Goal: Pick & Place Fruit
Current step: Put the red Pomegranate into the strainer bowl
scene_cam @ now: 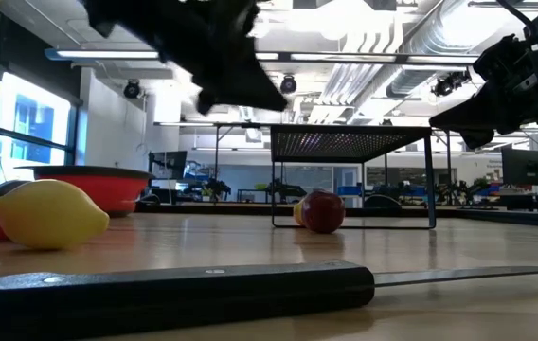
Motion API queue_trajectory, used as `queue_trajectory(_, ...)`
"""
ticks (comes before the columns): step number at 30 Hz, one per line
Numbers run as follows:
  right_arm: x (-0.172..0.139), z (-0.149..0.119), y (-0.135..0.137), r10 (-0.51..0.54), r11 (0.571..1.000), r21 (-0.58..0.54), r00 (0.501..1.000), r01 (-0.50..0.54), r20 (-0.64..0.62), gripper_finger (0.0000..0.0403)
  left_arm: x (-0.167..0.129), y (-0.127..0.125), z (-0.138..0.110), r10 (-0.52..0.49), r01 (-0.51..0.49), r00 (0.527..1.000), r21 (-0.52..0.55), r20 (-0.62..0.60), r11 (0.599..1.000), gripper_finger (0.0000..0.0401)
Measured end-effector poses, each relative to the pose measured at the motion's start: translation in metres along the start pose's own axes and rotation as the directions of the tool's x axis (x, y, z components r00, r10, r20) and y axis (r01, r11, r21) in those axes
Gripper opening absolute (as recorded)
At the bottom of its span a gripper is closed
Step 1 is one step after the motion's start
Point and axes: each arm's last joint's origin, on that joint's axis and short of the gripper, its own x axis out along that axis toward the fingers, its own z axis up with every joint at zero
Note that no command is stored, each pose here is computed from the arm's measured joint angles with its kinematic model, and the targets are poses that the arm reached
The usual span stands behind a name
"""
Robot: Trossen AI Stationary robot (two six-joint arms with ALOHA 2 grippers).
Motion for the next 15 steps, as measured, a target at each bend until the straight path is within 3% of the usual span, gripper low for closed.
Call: queue_trajectory(15, 0.000, 0.000, 0.000, 0.002, 1.000, 0.000, 1.000, -0.002, -0.002, 0.0002, 0.014, -0.019, -0.003, 0.049, -0.049, 0.999, 0.003, 0.024, 0.999, 0.0025)
